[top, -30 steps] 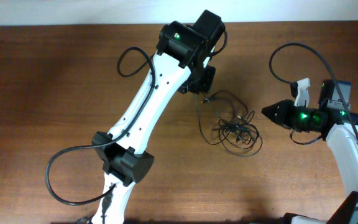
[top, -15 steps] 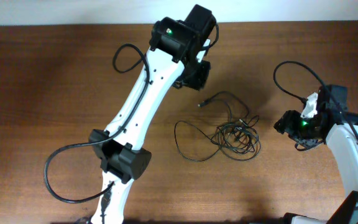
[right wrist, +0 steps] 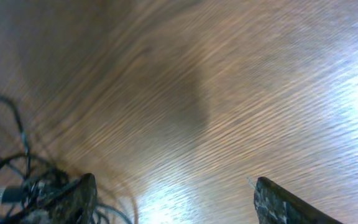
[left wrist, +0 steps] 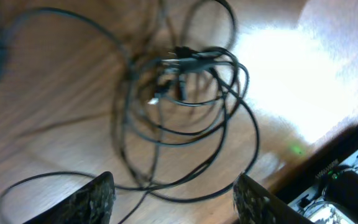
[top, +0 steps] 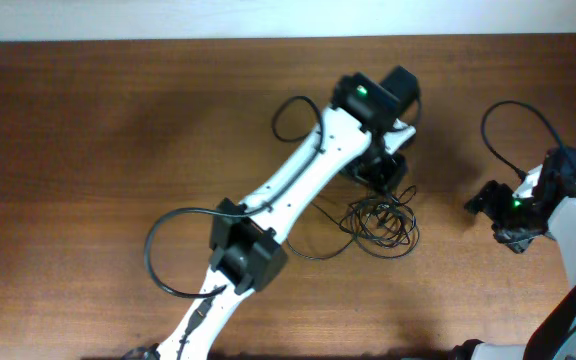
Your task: Untangle cables
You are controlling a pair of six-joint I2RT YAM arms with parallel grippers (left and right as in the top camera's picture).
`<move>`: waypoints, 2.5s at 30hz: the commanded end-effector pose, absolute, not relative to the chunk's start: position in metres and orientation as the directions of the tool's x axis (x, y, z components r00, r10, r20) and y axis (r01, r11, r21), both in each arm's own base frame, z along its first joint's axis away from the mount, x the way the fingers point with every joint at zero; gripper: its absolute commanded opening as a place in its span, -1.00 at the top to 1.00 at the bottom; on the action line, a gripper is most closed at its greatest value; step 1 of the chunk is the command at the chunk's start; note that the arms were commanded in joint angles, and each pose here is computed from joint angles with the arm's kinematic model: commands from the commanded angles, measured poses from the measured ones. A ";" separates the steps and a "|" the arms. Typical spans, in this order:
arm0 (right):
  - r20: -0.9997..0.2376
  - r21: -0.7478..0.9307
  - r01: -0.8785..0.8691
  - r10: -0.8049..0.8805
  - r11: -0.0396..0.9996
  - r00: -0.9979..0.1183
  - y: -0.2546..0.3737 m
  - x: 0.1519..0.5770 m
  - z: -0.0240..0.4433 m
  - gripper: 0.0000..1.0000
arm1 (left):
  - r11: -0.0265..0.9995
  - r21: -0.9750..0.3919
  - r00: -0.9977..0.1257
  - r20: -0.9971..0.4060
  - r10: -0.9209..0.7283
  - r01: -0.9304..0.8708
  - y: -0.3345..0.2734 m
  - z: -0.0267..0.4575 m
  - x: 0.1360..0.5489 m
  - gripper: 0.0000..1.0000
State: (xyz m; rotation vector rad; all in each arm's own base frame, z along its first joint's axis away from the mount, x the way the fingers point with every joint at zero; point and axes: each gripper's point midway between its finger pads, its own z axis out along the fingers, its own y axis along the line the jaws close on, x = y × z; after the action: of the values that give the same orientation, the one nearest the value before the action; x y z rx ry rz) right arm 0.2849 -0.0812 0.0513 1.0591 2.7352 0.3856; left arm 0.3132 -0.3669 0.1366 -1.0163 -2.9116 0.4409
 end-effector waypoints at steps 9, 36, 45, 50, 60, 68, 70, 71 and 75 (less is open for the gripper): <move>0.016 0.327 0.710 0.747 0.624 -0.664 -0.098 0.274 0.032 -0.73 | 0.755 -0.050 -0.742 -0.239 0.626 0.653 -0.433 0.103 0.316 -0.21; -0.120 0.720 0.126 0.302 0.682 -0.946 0.018 0.302 0.077 -0.61 | 0.643 -0.143 -0.650 -0.325 0.687 0.752 -0.390 0.170 0.352 1.00; -0.179 0.713 0.024 0.215 0.701 -0.960 0.039 0.308 0.078 -0.05 | 0.387 -0.560 -0.662 -0.455 0.595 0.733 -0.380 0.222 0.360 1.00; -0.215 0.704 -0.029 0.174 0.710 -0.961 0.045 0.311 0.078 -0.01 | 0.418 -0.559 -0.686 -0.457 0.566 0.717 -0.364 0.222 0.376 1.00; -0.265 0.689 -0.061 0.173 0.722 -0.949 0.042 0.321 0.079 0.59 | 0.598 -0.418 -0.720 -0.259 0.644 0.684 -0.356 0.150 0.377 1.00; -0.266 0.690 -0.057 0.179 0.721 -0.947 0.042 0.322 0.079 0.83 | 0.840 -0.212 -0.866 -0.135 0.481 0.499 -0.309 0.124 0.405 1.00; -0.264 0.693 -0.045 0.196 0.720 -0.944 0.041 0.325 0.080 0.86 | 0.866 -0.203 -0.890 -0.119 0.441 0.456 -0.300 0.121 0.410 1.00; -0.265 0.693 -0.044 0.197 0.720 -0.944 0.041 0.326 0.080 0.87 | 0.888 -0.183 -0.906 -0.115 0.407 0.422 -0.294 0.120 0.414 1.00; -0.245 0.693 -0.028 0.198 0.720 -0.949 0.041 0.322 0.077 0.88 | 0.956 -0.062 -0.952 -0.127 0.278 0.288 -0.261 0.118 0.435 1.00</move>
State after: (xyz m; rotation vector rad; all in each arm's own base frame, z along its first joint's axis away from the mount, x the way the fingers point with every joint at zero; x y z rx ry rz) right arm 0.3262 0.0363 0.0808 0.1237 2.6092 1.0348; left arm 0.4155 -0.2952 0.1148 -0.6919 -3.1217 0.3224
